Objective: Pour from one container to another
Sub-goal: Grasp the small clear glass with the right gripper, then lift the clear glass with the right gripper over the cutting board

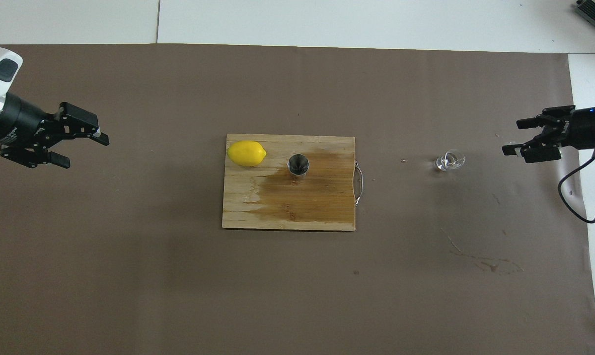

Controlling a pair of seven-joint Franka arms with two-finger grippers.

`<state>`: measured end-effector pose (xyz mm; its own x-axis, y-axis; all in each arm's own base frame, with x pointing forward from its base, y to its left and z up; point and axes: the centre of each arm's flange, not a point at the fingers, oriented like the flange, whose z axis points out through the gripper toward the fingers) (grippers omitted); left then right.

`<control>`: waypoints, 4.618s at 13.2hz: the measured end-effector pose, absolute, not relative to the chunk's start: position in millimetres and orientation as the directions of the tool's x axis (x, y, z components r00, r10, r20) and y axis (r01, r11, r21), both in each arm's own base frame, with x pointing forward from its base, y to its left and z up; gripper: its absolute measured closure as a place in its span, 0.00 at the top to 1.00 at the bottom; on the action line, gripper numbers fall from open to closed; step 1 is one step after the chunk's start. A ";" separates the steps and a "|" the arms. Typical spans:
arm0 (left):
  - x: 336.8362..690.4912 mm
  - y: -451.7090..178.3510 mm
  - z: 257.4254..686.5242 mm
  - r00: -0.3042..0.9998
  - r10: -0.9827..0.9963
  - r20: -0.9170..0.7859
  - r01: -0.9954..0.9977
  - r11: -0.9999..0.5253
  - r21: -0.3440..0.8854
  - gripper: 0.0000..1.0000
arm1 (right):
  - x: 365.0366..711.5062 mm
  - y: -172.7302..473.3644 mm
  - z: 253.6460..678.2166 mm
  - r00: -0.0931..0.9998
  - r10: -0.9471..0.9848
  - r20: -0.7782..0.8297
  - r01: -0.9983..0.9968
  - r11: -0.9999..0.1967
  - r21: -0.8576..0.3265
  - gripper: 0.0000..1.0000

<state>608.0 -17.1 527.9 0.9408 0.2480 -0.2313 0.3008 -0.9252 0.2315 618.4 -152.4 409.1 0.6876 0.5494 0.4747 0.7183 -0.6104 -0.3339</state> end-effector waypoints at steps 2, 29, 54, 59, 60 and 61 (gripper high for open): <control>605.5 -34.4 546.7 0.971 0.193 -0.138 0.215 -0.962 0.166 1.00 | 612.8 -162.0 385.5 0.635 0.567 0.525 0.765 -0.555 -0.326 1.00; 560.4 -25.4 600.1 0.985 -0.078 -0.154 -0.072 -0.996 0.046 1.00 | 604.3 -118.9 237.5 0.310 0.520 0.796 0.946 -0.250 -0.205 1.00; 553.0 -34.5 599.3 0.991 -0.095 -0.099 -0.092 -0.995 0.034 1.00 | 607.9 -112.7 237.2 0.289 0.524 0.801 0.953 -0.239 -0.188 0.59; 552.9 -34.5 599.1 0.991 -0.095 -0.099 -0.092 -0.995 0.034 1.00 | 610.5 -113.2 240.3 0.283 0.527 0.801 0.954 -0.239 -0.179 0.50; 552.9 -34.5 599.1 0.991 -0.095 -0.099 -0.092 -0.995 0.034 1.00 | 614.4 -112.3 244.5 0.273 0.532 0.801 0.957 -0.239 -0.166 0.50; 552.9 -34.4 599.0 0.990 -0.095 -0.099 -0.092 -0.995 0.034 1.00 | 620.1 -111.0 251.2 0.260 0.543 0.798 0.959 -0.245 -0.146 0.49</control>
